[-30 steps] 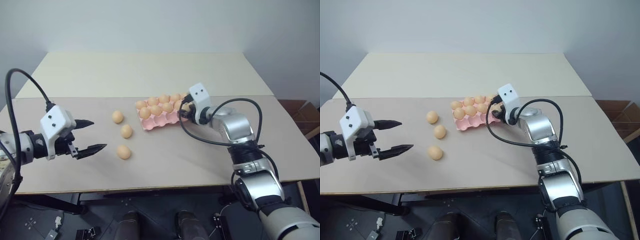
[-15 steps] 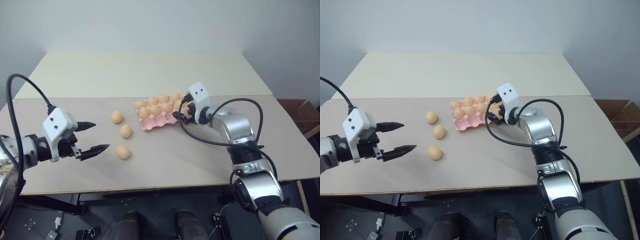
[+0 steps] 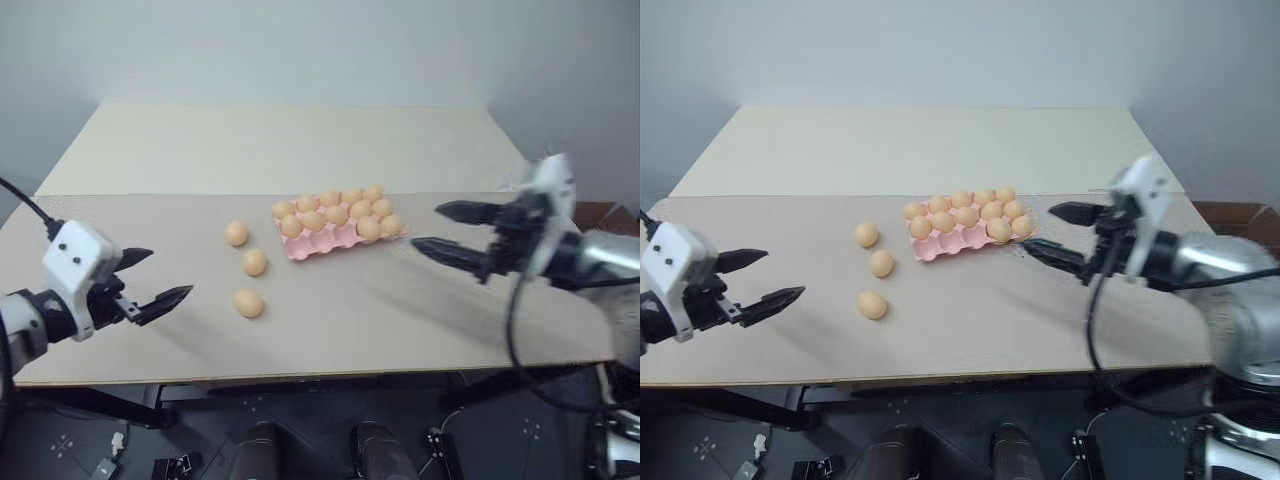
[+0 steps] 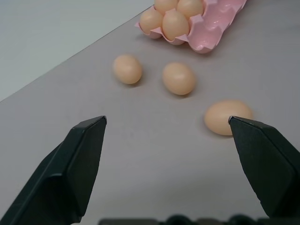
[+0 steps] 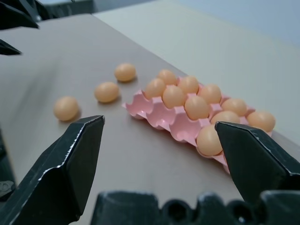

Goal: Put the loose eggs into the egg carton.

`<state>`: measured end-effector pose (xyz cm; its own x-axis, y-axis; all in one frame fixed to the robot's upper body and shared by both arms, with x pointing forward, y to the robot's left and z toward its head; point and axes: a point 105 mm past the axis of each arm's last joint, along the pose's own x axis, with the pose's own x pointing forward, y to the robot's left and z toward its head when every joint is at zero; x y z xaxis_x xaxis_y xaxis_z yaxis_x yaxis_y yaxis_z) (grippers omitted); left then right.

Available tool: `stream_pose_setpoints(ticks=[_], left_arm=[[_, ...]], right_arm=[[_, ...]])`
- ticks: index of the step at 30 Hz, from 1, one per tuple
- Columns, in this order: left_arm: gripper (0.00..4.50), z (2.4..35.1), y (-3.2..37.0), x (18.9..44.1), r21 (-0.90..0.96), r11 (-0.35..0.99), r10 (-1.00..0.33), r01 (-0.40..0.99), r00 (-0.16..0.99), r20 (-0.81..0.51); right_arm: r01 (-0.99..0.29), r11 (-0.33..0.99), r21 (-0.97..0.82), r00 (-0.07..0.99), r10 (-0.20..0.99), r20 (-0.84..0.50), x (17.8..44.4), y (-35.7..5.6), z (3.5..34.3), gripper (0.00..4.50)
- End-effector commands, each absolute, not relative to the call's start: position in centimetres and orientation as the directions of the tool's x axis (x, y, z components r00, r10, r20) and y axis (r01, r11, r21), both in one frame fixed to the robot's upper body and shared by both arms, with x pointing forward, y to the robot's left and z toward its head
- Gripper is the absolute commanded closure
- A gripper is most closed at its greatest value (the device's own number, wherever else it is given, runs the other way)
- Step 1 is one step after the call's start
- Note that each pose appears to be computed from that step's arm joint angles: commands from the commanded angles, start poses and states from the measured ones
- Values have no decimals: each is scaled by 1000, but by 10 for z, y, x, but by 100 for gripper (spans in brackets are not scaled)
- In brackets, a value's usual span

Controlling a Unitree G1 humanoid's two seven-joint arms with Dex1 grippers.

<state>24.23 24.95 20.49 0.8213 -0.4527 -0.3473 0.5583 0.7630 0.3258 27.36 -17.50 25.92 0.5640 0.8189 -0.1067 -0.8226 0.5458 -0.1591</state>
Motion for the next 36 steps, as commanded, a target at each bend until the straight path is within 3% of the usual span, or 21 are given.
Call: stream_pose_setpoints(ticks=[1, 8, 22, 30, 36], left_arm=[[0, 216, 250, 235, 369, 740, -444, 563, 820, -360], [0, 216, 253, 229, 367, 744, -425, 558, 820, -385], [0, 199, 234, 225, 335, 719, -463, 609, 779, -422], [0, 162, 218, 228, 261, 717, -475, 647, 727, -496], [0, 139, 203, 250, 235, 709, -498, 665, 708, -501]], right_arm=[[-848, 493, -194, 515, 853, -82, 248, -191, 288, 5], [-845, 472, -250, 520, 835, -182, 225, -216, 303, 5], [-854, 448, -262, 505, 835, -219, 224, -218, 297, 5], [-861, 437, -261, 495, 839, -225, 219, -213, 295, 5], [-866, 423, -266, 482, 847, -224, 217, -208, 297, 5]])
